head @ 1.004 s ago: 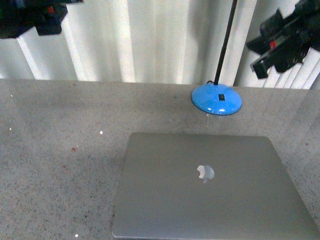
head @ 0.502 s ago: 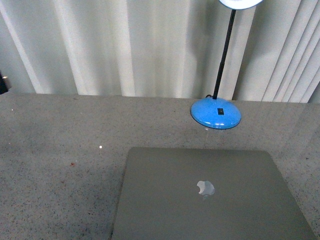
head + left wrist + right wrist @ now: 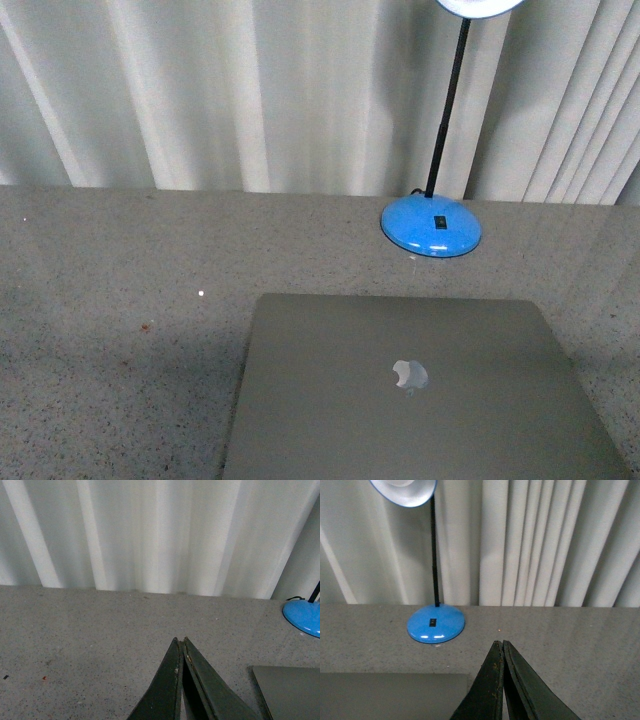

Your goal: Close laptop

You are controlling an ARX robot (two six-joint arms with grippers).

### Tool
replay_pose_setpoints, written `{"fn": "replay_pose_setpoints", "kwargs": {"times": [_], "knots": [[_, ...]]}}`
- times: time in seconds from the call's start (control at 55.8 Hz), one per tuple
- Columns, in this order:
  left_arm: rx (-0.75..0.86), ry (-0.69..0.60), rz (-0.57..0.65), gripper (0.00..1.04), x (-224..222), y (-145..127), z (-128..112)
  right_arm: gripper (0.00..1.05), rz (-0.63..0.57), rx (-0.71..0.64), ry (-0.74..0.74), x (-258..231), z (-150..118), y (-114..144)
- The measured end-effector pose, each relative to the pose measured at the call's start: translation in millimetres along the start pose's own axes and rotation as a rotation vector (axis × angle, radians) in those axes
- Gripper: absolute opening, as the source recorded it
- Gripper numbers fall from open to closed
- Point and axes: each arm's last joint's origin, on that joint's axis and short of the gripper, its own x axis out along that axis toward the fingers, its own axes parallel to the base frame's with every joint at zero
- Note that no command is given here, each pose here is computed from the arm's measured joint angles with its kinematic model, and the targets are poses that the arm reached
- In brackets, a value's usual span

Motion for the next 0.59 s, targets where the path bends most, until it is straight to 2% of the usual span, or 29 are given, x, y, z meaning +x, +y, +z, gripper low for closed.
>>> {"fn": "replay_pose_setpoints", "kwargs": {"times": [0.592], "knots": [[0.000,-0.025,0.025,0.04,-36,6,8,0.03,-0.003,0.002,-0.010,-36,3,-1]]}}
